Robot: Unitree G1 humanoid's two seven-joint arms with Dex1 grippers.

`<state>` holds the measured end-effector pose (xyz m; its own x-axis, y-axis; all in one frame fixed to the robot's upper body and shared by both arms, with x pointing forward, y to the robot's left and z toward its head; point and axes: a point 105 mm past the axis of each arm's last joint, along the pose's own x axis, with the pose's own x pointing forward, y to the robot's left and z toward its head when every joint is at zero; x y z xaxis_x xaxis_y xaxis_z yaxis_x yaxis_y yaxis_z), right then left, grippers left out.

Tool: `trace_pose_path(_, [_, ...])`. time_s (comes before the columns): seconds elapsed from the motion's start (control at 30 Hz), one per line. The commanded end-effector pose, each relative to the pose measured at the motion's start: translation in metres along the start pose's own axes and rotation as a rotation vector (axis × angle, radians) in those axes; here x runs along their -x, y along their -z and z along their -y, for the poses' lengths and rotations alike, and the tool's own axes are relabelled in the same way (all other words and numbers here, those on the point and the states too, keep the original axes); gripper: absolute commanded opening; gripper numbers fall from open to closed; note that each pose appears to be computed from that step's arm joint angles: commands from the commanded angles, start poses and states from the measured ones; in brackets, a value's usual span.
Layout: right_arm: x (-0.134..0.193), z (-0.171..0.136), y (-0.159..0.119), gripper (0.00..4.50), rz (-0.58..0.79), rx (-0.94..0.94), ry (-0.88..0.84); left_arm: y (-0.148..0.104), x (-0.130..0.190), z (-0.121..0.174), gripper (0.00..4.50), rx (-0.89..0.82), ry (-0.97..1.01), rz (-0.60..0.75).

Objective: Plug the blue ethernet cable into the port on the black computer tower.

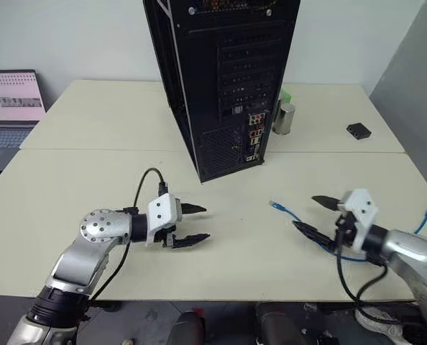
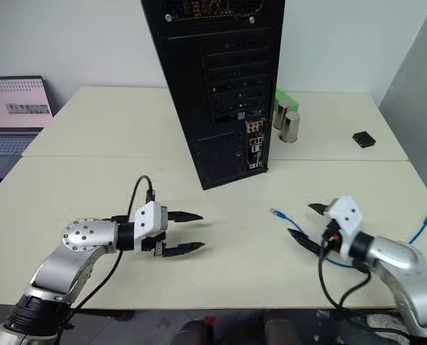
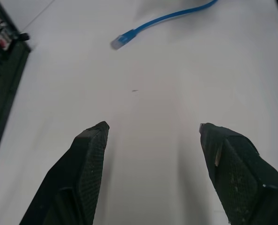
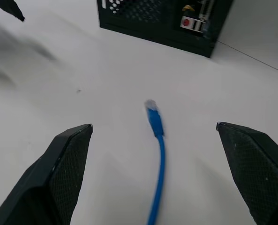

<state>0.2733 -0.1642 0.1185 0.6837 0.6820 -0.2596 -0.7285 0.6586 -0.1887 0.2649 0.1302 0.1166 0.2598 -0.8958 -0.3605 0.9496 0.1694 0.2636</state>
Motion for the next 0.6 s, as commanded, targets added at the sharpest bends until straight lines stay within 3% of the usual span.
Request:
trace_pose_path(0.03, [-0.013, 0.004, 0.001, 4.49, 0.008, 0.012, -0.008, -0.012, -0.001, 0.000, 3.33, -0.048, 0.018, 0.017])
trace_pose_path(0.4, [-0.046, 0.017, 0.030, 4.49, -0.055, 0.017, -0.025, -0.006, -0.001, 0.006, 3.33, -0.051, 0.043, 0.026])
trace_pose_path(0.6, [-0.046, 0.017, 0.038, 3.26, -0.094, 0.034, -0.048, -0.004, -0.001, 0.003, 3.33, -0.050, 0.049, 0.030])
